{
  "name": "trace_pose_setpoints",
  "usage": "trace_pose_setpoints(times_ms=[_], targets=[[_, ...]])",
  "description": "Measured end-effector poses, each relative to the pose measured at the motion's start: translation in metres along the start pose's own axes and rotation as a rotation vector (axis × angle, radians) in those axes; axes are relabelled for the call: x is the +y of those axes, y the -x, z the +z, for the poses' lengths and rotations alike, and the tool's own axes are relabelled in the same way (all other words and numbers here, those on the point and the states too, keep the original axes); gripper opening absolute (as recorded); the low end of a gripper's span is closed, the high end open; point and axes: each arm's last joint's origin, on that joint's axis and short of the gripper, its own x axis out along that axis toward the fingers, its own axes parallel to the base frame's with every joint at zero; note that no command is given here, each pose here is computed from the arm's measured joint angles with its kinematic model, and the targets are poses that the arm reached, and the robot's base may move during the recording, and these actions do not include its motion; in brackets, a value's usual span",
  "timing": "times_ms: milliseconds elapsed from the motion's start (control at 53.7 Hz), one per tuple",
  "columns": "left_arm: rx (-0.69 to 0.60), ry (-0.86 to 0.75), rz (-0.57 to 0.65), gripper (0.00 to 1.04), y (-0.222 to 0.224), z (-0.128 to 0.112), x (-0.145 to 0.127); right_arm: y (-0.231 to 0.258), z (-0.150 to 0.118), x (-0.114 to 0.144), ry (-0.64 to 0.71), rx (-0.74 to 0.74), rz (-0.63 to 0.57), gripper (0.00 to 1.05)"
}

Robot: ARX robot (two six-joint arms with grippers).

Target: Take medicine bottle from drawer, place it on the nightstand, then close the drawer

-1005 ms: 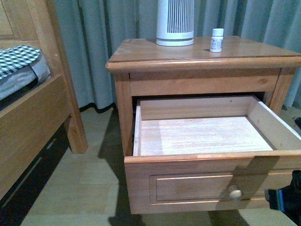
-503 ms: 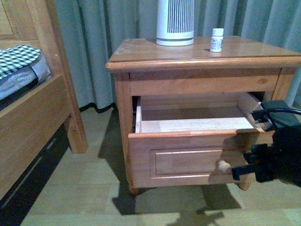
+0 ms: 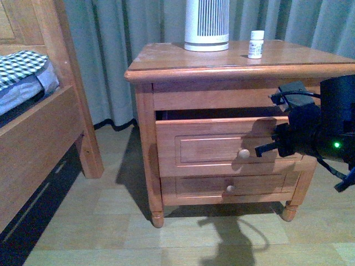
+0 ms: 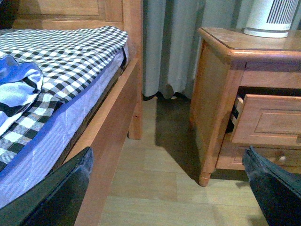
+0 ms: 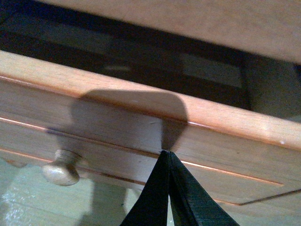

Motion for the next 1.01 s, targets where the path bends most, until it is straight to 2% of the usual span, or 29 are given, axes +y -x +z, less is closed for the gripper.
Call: trace_pose_setpoints(times_ms=[354, 893, 1005], targets=[[0.0, 0.0, 0.0, 0.98, 0.0, 0.0, 0.0, -0.031, 0.009, -0.007, -0.001, -0.027, -0.012, 0.03], [0.0, 0.0, 0.0, 0.98, 0.0, 0.0, 0.0, -0.027, -0.005, -0.022, -0.058, -0.216, 0.004, 0.03], [0.0, 0.0, 0.0, 0.98, 0.0, 0.0, 0.0, -0.018, -0.006, -0.024, -0.115, -0.177, -0.014, 0.03]])
